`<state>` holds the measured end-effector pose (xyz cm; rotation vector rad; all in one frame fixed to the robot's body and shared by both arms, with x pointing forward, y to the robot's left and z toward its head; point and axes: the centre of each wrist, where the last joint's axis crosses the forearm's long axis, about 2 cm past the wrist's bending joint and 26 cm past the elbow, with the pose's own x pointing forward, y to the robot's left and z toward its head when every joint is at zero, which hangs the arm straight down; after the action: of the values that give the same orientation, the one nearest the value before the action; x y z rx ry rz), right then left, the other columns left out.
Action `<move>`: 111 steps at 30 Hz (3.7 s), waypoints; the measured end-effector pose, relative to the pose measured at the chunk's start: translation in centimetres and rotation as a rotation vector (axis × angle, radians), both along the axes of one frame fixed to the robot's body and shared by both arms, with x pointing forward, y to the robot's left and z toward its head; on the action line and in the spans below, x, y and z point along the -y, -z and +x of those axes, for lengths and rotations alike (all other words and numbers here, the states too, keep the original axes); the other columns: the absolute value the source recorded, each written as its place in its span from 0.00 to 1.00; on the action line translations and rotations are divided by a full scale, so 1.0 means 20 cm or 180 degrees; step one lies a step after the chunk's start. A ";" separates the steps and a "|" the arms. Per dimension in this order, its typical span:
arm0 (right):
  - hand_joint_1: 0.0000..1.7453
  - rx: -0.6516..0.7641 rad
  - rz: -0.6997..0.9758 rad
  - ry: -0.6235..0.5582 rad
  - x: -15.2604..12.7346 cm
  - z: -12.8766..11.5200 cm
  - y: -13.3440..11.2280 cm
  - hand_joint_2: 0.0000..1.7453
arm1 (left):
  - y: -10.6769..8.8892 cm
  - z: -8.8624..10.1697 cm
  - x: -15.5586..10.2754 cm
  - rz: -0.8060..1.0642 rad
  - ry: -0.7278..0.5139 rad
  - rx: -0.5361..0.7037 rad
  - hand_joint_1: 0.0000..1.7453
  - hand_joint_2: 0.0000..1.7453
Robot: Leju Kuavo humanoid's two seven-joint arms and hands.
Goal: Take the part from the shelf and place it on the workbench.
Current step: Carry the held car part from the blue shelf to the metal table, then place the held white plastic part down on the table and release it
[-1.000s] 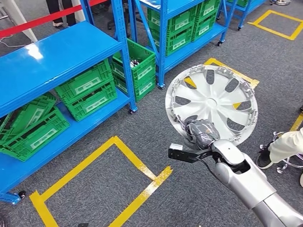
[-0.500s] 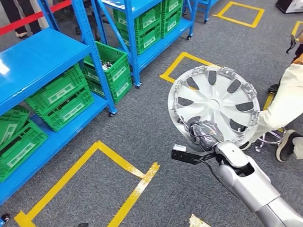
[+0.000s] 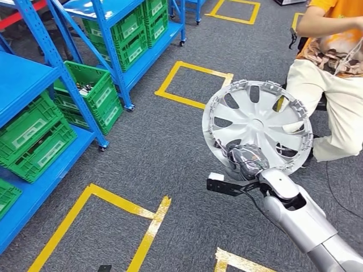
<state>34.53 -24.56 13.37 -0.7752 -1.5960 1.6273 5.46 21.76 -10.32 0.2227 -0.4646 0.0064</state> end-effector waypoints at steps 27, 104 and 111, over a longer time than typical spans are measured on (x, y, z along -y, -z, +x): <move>1.00 -0.0016 0.0128 -0.0147 -0.10 0.07 -0.08 1.00 | -0.02 0.06 0.04 -0.0057 -0.0023 0.0018 0.00 1.00; 1.00 0.1310 0.1023 -0.0185 0.00 -0.04 -0.21 1.00 | -0.01 0.11 -0.04 0.0035 -0.0104 -0.0130 0.00 1.00; 1.00 0.1522 0.1042 -0.0206 -0.01 -0.05 -0.25 1.00 | -0.01 0.12 -0.05 0.0024 -0.0234 -0.0123 0.00 1.00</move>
<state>33.44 -24.42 18.34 -0.9893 -2.1739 1.2268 7.81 22.73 -10.07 0.2469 -0.4178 0.0719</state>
